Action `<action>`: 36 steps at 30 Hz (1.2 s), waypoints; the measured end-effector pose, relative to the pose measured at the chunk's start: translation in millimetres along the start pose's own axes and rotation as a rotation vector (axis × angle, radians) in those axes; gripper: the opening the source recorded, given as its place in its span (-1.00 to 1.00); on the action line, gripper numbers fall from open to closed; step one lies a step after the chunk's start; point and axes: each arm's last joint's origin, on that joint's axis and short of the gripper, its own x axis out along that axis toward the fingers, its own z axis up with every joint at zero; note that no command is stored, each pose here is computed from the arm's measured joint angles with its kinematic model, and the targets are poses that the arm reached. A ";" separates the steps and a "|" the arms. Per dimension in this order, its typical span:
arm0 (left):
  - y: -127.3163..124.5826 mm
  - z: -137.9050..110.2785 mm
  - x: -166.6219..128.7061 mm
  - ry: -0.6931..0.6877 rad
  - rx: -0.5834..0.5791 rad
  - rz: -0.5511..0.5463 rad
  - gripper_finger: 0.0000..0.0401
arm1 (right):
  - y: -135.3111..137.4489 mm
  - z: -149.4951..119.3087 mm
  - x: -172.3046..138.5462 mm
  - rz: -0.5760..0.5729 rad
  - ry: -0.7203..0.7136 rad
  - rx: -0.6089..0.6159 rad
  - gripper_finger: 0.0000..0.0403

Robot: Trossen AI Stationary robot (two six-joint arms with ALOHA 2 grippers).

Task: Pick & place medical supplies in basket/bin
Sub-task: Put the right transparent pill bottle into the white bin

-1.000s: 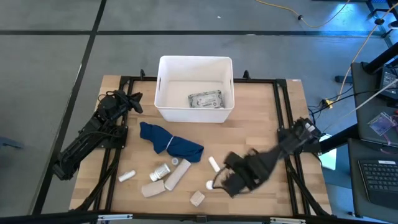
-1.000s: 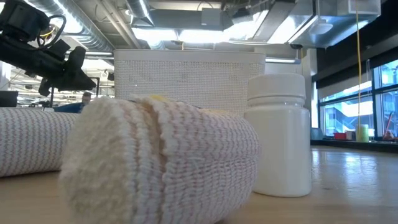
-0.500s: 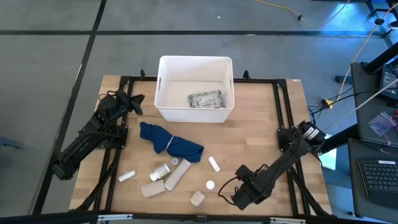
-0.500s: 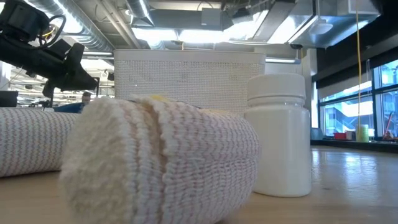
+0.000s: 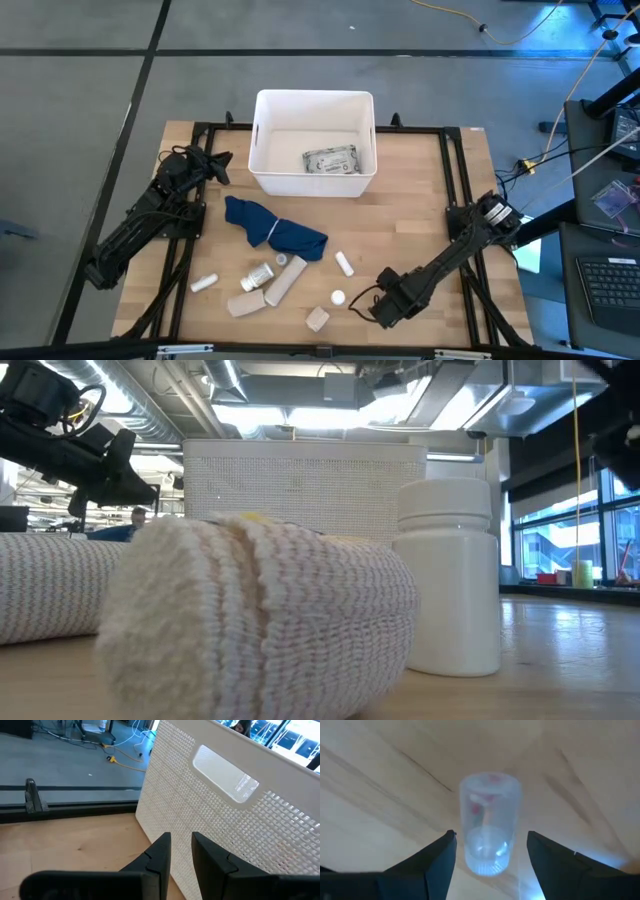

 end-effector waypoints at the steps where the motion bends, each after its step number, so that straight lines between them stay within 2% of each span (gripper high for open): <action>1: 0.0 0.0 0.0 0.000 0.000 0.000 -0.64 | 0.2 1.1 2.0 0.011 0.006 -0.003 0.21; 6: 0.0 -0.1 0.0 0.001 0.000 0.001 -0.64 | -1.8 5.9 7.5 0.022 0.019 -0.009 0.09; 14: 0.1 -0.1 0.0 0.001 0.000 0.002 -0.64 | -2.8 17.6 5.1 0.036 0.028 -0.080 -0.30; 18: 0.1 -0.2 0.0 0.001 0.000 0.002 -0.64 | 0.0 25.2 2.8 0.077 0.015 -0.170 -0.33; 21: 0.1 -0.2 0.0 0.002 0.000 0.002 -0.64 | 3.8 36.7 -4.7 0.111 -0.025 -0.232 -0.26; 24: 0.1 -0.1 0.0 0.001 0.000 0.001 -0.64 | 10.8 50.5 -20.5 0.155 -0.084 -0.307 -0.22; 28: 0.1 -0.2 0.0 0.002 0.000 0.002 -0.64 | 21.9 69.8 -50.6 0.221 -0.197 -0.440 -0.26; 32: 0.1 -0.2 0.0 0.002 0.000 0.002 -0.64 | 29.8 87.6 -90.5 0.282 -0.301 -0.596 -0.30; 36: 0.1 -0.3 0.0 0.003 0.000 0.002 -0.64 | 27.8 107.8 -138.6 0.327 -0.395 -0.681 -0.28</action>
